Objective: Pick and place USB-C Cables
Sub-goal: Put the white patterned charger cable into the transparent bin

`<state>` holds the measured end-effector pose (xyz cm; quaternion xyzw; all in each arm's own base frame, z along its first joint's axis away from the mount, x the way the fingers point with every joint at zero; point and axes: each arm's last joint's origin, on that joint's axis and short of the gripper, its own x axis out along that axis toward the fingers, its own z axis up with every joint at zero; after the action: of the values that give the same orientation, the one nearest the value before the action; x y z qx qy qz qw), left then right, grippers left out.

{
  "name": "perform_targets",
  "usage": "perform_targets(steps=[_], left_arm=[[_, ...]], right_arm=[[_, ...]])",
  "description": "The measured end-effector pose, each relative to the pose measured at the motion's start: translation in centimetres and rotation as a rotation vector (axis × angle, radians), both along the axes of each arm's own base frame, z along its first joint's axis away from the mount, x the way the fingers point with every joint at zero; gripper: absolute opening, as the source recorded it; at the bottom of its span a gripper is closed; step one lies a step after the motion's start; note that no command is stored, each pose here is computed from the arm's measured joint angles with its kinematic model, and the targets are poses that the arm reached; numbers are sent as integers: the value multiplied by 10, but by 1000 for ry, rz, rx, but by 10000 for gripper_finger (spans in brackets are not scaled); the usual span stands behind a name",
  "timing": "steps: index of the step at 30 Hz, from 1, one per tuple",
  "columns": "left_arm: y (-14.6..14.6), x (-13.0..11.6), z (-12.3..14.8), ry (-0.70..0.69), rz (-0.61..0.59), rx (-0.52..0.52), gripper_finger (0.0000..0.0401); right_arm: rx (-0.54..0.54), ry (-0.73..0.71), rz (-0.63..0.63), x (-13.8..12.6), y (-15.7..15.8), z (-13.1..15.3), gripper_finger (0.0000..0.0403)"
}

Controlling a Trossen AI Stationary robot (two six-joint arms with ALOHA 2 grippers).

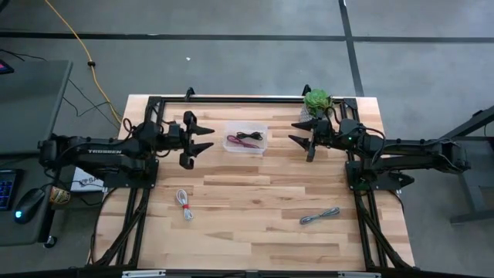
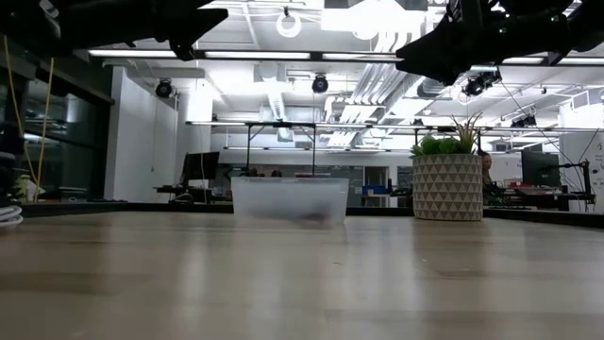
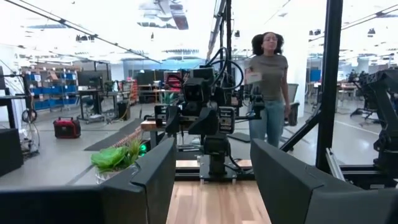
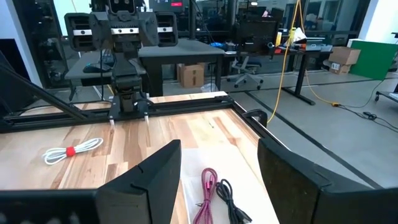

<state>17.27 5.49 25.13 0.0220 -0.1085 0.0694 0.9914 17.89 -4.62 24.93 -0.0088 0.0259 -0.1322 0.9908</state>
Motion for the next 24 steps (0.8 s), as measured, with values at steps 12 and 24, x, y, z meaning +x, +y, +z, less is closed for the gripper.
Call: perform_targets(steps=[12,24], left_arm=[[0,0,0,2,-1,-3,188],[0,1,-2,16,-6,-34,188]], right_arm=[[20,-3,-1,0,0,0,204],[23,-4,0,0,0,0,204]])
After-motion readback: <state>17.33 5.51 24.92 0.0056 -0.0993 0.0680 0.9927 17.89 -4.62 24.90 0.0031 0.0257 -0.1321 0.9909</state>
